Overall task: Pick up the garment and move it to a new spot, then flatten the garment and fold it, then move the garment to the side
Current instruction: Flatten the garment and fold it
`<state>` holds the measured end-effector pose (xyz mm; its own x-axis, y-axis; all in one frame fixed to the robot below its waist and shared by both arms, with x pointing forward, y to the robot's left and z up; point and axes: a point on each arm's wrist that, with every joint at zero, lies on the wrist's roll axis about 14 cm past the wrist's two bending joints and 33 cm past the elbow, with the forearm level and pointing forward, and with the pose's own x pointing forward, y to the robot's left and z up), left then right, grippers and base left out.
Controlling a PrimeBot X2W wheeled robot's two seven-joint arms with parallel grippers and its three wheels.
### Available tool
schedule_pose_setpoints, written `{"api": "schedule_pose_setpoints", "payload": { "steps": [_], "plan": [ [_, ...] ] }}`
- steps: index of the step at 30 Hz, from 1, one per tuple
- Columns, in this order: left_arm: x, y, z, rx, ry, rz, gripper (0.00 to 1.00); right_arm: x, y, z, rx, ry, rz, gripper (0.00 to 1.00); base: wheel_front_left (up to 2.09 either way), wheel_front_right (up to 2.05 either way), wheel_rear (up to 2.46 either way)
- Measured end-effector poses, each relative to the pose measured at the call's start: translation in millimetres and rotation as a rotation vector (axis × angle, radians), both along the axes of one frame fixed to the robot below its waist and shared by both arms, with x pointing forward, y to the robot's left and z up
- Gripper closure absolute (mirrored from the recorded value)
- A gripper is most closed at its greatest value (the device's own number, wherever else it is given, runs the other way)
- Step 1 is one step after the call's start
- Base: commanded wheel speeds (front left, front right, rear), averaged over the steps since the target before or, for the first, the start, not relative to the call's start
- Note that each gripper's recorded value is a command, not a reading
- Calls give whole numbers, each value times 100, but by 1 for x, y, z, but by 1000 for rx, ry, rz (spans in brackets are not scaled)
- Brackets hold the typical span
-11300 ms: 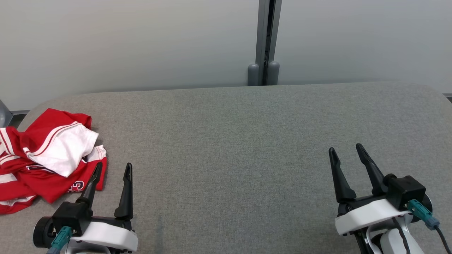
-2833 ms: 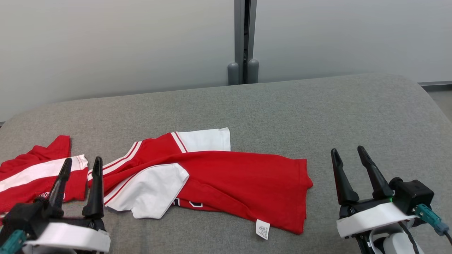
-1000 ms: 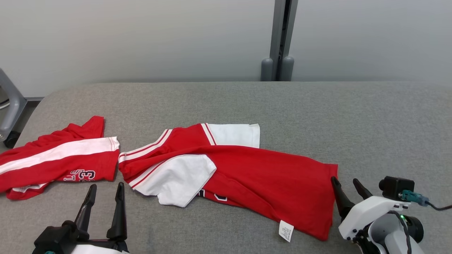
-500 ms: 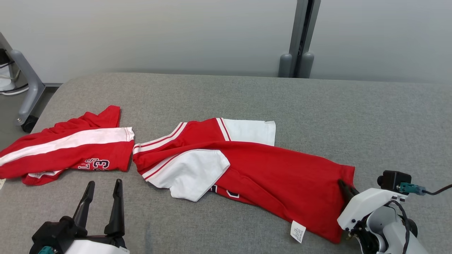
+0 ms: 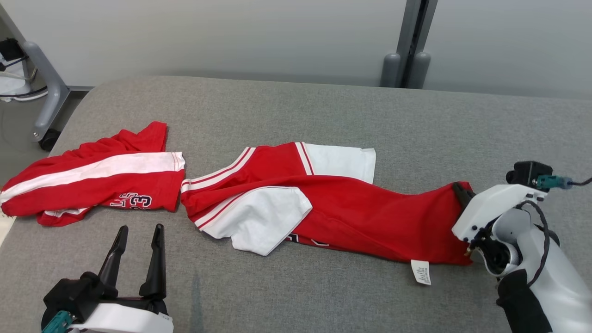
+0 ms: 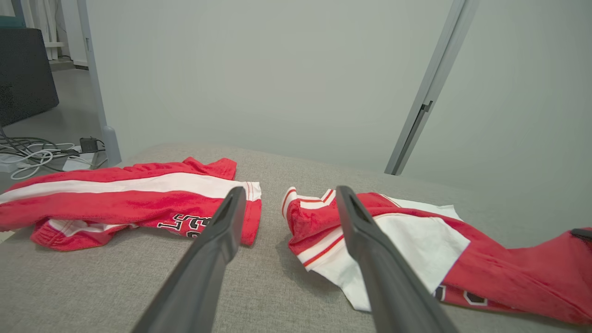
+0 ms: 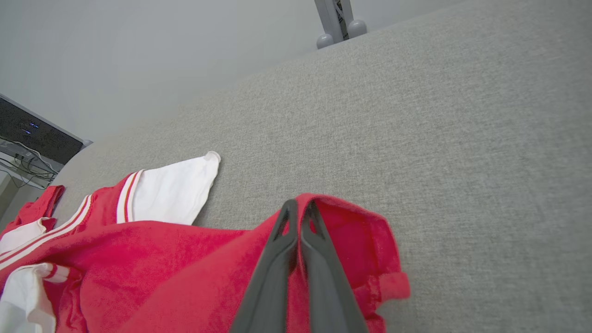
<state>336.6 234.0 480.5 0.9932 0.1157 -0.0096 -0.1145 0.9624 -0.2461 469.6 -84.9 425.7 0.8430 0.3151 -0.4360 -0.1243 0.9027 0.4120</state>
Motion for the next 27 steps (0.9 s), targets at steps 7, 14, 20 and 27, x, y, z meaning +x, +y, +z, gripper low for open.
{"api": "schedule_pose_setpoints", "payload": {
  "steps": [7, 14, 20, 27],
  "plan": [
    [2, 3, -5, -11, 13, 9, 0, 24, -5, -3, 0, 108, 6, 100, 0, 0, 0],
    [3, 3, -7, -19, 17, 5, 0, 28, -10, -2, -8, 140, -9, 0, 0, 0, 0],
    [7, -5, 0, -16, -9, -25, 0, 25, -19, 19, 0, 28, -54, 0, 0, 0, 0],
    [14, -11, 16, 9, -58, -47, 0, 10, -26, 63, 50, -223, -102, 0, 0, 0, 0]
  ]
}}
